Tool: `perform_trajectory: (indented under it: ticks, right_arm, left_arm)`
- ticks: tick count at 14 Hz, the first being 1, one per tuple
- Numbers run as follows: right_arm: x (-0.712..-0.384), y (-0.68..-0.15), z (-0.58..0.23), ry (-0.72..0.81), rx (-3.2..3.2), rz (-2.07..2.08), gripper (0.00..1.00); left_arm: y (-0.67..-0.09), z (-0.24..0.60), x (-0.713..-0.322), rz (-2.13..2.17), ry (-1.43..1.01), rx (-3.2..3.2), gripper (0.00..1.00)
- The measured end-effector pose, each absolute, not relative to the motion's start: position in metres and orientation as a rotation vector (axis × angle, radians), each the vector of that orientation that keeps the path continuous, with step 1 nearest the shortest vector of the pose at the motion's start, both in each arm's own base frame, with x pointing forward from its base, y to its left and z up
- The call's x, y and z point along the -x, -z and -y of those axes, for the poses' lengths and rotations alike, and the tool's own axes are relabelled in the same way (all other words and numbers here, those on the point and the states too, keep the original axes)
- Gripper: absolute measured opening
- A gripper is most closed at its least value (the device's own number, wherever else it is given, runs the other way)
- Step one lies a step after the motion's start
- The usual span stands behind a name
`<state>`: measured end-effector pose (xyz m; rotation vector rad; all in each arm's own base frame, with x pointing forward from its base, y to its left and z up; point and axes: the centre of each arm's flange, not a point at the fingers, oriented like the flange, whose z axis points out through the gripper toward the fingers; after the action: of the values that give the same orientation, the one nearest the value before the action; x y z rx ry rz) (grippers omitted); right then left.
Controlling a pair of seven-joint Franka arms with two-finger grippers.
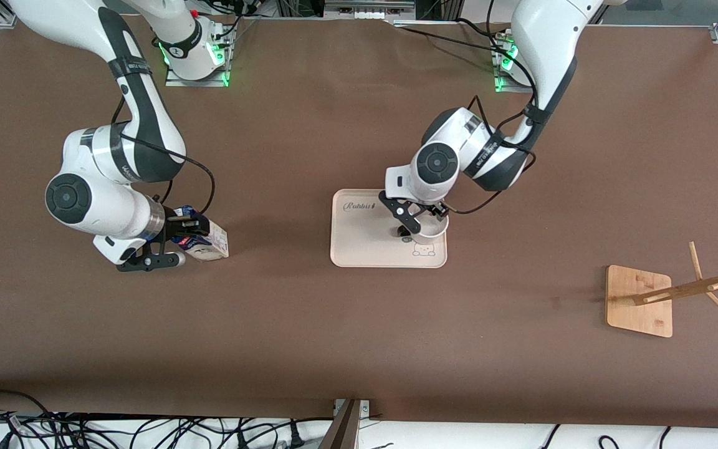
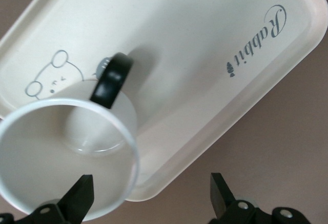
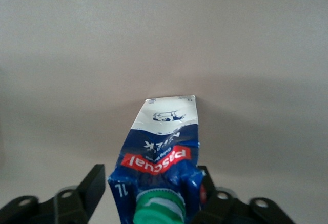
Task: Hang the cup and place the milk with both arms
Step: 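Set the milk carton on the table and open the right gripper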
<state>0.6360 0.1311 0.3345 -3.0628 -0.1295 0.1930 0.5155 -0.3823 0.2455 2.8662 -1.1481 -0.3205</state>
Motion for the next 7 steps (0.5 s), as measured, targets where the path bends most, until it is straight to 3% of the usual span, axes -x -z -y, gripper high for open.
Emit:
perform_trajectory:
  ticks: [2, 7]
  right_arm:
    - [-0.637, -0.347, -0.131, -0.161, 3.061, 0.098, 1.0]
    - [-0.64, -0.436, -0.123, 0.043, 3.041, 0.074, 1.0]
  left_arm:
    - [-0.243, 0.39, -0.506, 1.134, 0.327, -2.89, 1.0]
    - [-0.23, 0.386, -0.502, 1.175, 0.345, -2.931, 1.0]
